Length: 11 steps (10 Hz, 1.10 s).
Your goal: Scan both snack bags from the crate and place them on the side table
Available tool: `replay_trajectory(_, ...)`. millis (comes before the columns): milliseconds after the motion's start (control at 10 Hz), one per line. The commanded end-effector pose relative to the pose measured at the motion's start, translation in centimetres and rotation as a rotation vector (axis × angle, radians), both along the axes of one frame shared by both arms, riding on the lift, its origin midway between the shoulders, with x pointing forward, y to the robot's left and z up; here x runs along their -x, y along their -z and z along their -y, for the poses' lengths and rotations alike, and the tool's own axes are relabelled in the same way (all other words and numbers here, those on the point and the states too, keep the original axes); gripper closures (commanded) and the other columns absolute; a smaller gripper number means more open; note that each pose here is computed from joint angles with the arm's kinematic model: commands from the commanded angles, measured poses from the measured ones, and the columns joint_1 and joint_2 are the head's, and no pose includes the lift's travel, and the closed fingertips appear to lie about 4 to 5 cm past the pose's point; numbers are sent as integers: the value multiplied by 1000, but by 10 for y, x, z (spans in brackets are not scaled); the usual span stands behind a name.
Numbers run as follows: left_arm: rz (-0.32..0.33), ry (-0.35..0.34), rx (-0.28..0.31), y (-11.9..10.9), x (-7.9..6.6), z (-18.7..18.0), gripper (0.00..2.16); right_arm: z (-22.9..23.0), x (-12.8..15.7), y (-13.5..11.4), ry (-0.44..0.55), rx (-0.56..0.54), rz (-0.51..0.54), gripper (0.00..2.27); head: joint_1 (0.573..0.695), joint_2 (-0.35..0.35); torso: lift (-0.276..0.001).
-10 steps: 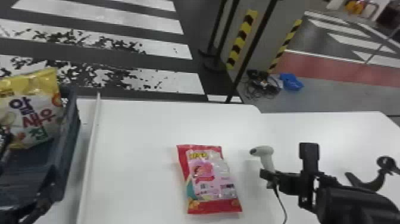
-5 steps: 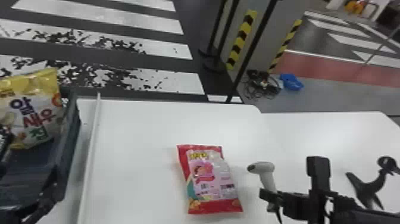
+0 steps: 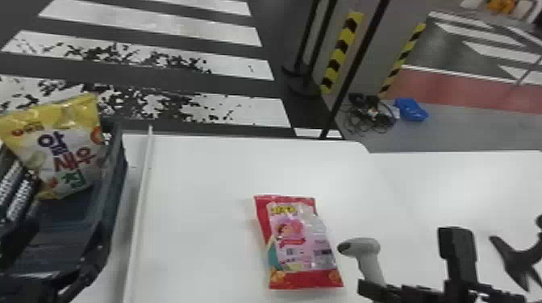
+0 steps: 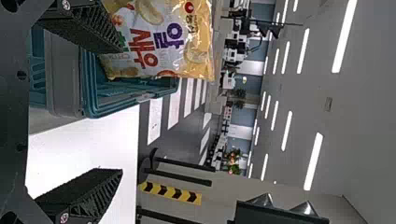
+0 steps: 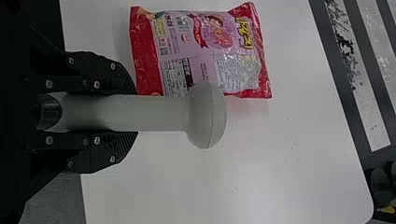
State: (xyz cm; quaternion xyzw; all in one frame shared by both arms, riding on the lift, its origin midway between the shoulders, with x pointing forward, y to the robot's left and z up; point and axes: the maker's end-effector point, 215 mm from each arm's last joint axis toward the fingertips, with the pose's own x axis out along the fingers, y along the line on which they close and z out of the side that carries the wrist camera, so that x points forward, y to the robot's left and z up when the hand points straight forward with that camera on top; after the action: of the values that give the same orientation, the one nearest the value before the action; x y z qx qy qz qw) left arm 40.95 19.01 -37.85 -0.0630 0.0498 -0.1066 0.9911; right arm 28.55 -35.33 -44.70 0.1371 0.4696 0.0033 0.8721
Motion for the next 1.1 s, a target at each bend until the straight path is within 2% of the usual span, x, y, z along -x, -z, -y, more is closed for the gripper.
replay_trajectory(0, -3, 2, 1, 1, 1, 1, 83, -24, 9, -9, -29, -22, -12, 2263, 695, -274, -95)
replay_trajectory(300, -2, 1, 5, 1, 1, 2, 83, -71, 0, -35, -120, -29, 54, 2260, 695, -219, -95)
replay_trajectory(400, -2, 0, 6, 1, 1, 2, 83, -82, -3, -41, -141, -21, 69, 2260, 695, -175, -95)
replay_trajectory(700, -6, 2, 5, 4, 1, 2, 83, -114, 1, -34, -201, 0, 50, 2263, 695, -114, -95)
replay_trajectory(1000, -3, 4, 5, 3, 1, 2, 83, -125, 4, -16, -224, 19, 7, 2260, 695, -78, -95)
